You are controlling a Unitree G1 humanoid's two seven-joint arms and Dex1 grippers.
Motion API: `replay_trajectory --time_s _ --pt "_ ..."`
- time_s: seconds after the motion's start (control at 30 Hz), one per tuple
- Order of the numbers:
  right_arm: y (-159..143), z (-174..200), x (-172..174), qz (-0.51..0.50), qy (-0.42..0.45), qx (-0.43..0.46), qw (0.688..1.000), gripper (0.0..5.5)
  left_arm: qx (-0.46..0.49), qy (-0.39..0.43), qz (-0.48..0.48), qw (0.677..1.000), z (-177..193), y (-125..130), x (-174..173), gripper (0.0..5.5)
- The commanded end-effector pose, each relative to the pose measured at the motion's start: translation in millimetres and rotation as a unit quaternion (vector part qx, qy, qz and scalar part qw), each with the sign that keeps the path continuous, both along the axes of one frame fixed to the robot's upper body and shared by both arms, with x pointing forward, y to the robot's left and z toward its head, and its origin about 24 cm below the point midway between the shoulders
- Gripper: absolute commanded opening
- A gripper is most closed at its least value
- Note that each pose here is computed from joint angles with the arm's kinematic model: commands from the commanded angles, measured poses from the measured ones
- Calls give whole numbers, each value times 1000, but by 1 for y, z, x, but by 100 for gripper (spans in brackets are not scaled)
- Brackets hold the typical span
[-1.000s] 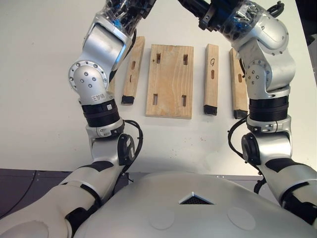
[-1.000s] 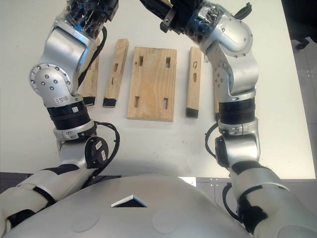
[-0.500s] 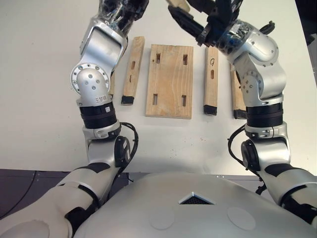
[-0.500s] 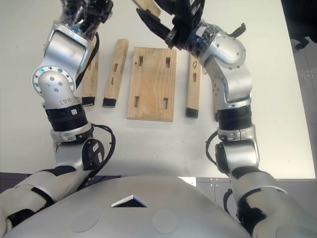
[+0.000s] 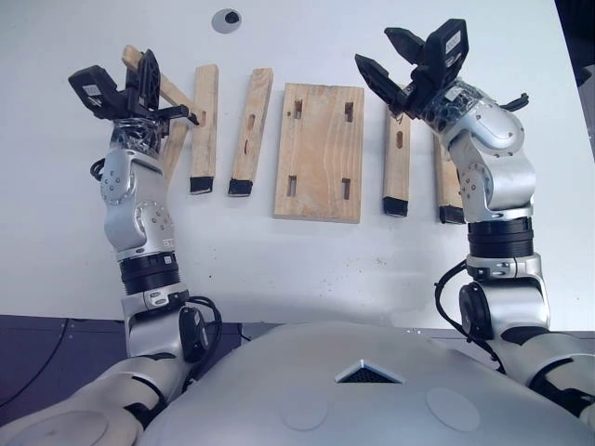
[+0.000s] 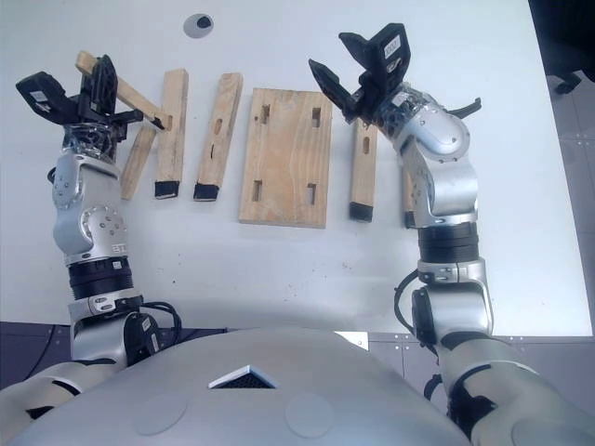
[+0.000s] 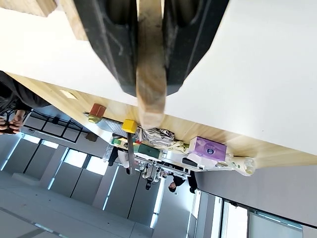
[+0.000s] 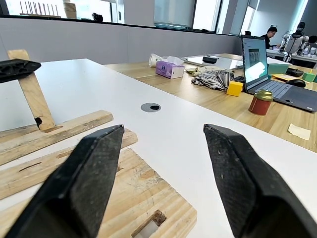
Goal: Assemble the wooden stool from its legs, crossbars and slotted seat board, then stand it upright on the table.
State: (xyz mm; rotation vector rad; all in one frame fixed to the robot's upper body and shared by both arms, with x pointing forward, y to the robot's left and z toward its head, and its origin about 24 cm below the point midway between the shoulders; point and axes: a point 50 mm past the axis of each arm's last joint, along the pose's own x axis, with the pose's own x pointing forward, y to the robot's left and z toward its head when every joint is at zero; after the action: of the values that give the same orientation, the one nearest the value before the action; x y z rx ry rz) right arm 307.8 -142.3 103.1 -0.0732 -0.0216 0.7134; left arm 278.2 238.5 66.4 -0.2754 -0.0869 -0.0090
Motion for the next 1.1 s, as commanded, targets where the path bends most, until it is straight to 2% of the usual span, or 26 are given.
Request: replay_trajectory --time_s 0.03,0.27,0.57,1.1 --pt "2 4 4 0 -8 1 1000 296 -5 9 1 1000 -11 0 1 37" --pt "2 3 6 0 -7 -1 1000 296 -18 3 6 1000 -15 0 1 37" --pt "1 2 6 -1 -5 -1 1000 296 -49 -23 4 999 -3 -6 0 37" --pt "4 0 5 -1 0 -1 1000 296 -22 40 34 998 -33 -5 -5 37"
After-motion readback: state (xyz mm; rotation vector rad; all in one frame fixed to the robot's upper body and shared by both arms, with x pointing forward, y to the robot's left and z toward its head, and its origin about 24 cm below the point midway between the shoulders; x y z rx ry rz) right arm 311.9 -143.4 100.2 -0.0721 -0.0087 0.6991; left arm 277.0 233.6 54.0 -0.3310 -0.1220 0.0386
